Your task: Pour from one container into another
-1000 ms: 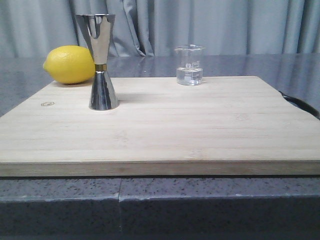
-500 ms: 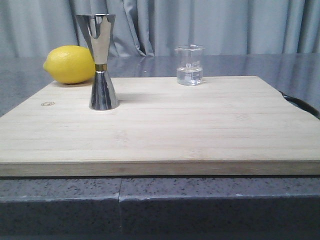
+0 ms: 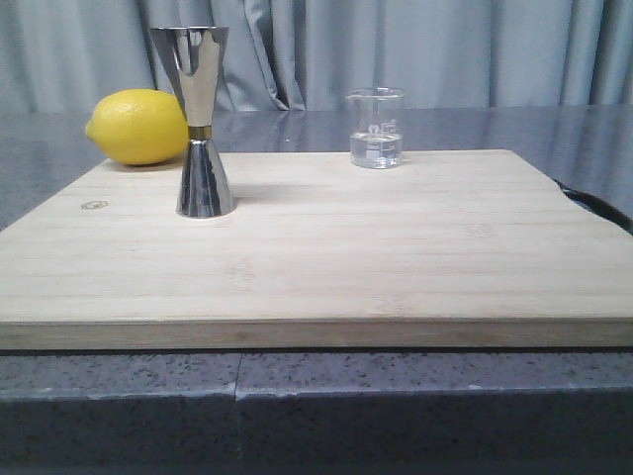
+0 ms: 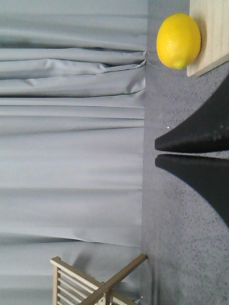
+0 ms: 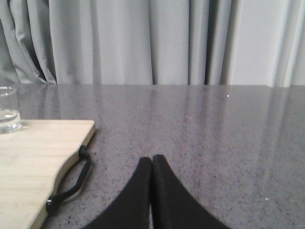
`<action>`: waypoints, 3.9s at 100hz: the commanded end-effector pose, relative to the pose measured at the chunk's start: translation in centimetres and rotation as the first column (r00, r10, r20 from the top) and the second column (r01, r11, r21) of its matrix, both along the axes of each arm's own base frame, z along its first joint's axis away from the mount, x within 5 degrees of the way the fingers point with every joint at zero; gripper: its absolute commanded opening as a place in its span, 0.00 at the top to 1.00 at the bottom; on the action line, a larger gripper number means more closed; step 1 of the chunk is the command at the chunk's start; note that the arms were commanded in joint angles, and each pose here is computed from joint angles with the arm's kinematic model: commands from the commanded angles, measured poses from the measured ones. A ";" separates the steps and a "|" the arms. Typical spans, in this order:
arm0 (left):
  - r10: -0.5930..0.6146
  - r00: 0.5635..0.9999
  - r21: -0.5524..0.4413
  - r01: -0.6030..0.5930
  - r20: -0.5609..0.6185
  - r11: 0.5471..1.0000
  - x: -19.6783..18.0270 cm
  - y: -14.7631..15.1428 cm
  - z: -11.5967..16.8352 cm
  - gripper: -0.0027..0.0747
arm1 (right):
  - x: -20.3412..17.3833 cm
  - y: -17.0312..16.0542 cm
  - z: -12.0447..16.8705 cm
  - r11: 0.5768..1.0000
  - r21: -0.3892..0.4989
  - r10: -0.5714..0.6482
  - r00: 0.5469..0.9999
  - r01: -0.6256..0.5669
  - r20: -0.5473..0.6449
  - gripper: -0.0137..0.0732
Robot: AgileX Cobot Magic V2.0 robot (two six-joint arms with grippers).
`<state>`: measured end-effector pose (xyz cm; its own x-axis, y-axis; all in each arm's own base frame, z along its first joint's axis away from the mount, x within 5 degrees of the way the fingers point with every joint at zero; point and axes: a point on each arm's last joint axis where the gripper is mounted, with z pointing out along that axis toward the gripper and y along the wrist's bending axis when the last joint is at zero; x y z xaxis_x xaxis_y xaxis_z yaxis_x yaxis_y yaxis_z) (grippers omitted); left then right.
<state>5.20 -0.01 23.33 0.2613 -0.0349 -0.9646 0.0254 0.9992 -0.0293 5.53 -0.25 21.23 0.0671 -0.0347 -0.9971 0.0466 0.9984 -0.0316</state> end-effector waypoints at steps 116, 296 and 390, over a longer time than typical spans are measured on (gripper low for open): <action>-0.046 0.985 0.020 0.050 -0.166 0.999 2.5 -0.6 12.1 0.99 | -0.7 -0.1 13.6 0.999 -0.027 -0.021 1.000 0.021 0.003 0.93; -0.466 0.605 0.007 0.615 -0.646 0.789 11.6 -5.6 11.4 0.19 | 2.6 -0.2 15.5 0.999 0.035 -0.001 0.948 0.013 -0.318 0.17; -0.875 0.220 -0.111 0.949 -0.430 0.294 19.9 -9.7 4.1 0.19 | 3.3 -0.1 15.3 0.998 0.056 0.012 0.942 0.007 -0.337 0.17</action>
<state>25.00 -9.18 25.39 -0.2578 0.2436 -0.9350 0.9268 0.3357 -0.1681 8.52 -0.31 34.87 -0.3656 0.0328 -0.9302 0.0431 0.9989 0.0183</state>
